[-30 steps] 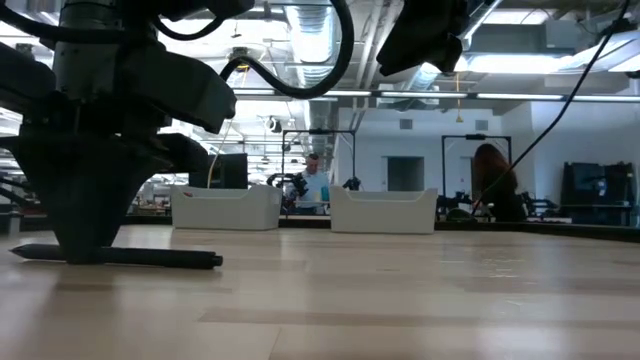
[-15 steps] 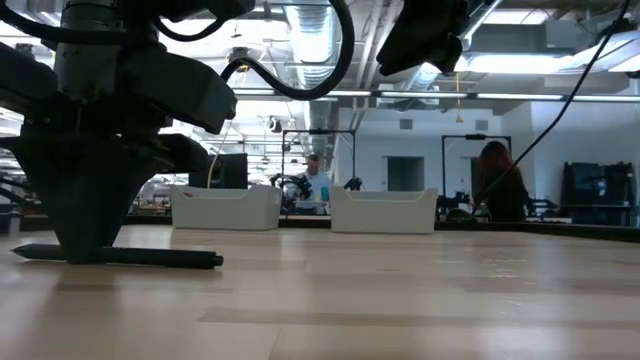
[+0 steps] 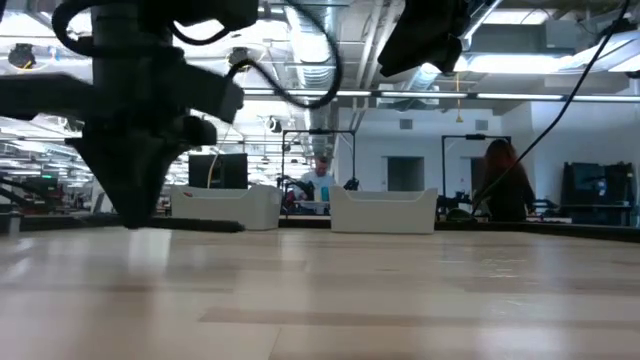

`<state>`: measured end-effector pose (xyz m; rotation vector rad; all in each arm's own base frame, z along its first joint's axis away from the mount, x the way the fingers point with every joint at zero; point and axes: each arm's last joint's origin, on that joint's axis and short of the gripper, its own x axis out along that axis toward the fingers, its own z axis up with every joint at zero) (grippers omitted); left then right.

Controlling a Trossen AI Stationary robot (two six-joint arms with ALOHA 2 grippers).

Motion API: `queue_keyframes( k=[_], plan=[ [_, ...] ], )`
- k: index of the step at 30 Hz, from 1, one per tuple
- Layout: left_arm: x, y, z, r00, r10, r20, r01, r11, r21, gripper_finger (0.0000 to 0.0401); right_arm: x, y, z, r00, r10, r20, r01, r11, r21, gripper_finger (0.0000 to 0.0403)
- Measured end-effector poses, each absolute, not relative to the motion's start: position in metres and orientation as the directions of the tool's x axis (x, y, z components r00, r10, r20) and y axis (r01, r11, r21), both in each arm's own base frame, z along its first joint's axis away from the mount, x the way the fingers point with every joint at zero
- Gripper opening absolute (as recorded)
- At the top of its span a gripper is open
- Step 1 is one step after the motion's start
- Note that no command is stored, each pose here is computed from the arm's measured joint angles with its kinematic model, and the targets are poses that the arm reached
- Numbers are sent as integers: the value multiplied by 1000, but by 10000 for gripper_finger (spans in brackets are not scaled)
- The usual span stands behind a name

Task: Sort pens & pencils
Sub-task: Put the black pen into the left gray bin

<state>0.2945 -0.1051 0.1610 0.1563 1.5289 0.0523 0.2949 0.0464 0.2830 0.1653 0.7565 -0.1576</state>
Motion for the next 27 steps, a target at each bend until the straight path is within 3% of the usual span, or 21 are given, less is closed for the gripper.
queue_keyframes(
  k=[10,27],
  plan=[
    [289,-62,191,32,175,-984,-38,984,174,36,295,46,283,716,-82,-693,181,981,70,134],
    [242,29,281,272,275,-922,-245,947,210,36,296,40,284,722,-99,-685,176,983,43,133]
  ],
)
